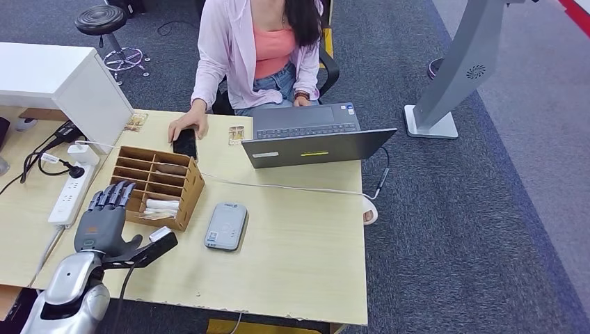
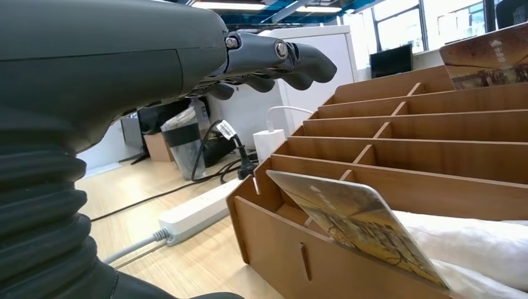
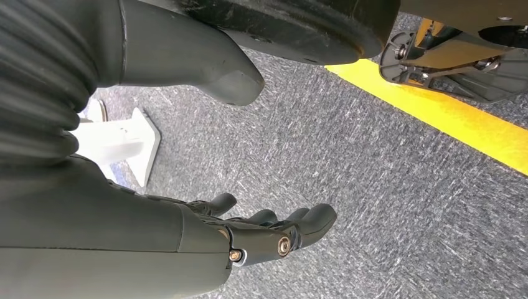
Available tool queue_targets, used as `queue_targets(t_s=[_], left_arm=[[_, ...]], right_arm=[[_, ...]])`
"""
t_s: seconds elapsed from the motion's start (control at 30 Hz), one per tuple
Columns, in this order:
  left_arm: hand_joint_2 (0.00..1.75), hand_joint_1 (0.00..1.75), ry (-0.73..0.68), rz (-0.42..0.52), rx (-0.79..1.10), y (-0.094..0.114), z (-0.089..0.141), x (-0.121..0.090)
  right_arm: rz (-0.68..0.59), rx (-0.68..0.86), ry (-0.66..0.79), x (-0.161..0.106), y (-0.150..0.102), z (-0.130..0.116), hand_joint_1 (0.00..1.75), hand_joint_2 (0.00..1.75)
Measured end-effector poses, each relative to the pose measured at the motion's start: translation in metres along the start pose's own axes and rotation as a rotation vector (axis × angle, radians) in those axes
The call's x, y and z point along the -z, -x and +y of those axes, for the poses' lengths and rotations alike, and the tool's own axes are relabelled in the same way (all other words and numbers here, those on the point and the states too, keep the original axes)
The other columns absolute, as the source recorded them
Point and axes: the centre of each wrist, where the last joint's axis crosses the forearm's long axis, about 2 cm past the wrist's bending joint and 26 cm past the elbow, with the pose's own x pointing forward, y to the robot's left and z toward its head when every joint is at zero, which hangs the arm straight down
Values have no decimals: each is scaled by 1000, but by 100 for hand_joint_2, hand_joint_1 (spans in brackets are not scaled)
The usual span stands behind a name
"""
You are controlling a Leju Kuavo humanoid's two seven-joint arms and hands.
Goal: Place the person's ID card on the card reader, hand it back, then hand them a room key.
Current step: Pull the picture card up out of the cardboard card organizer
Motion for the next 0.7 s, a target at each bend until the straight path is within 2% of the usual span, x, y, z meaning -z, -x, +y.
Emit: queue_targets(t_s=[0.7], left_arm=[[175,0,26,-3,-10,-15,-2,18]], right_arm=[[-2,-11,0,0,-1,-1,0,175]])
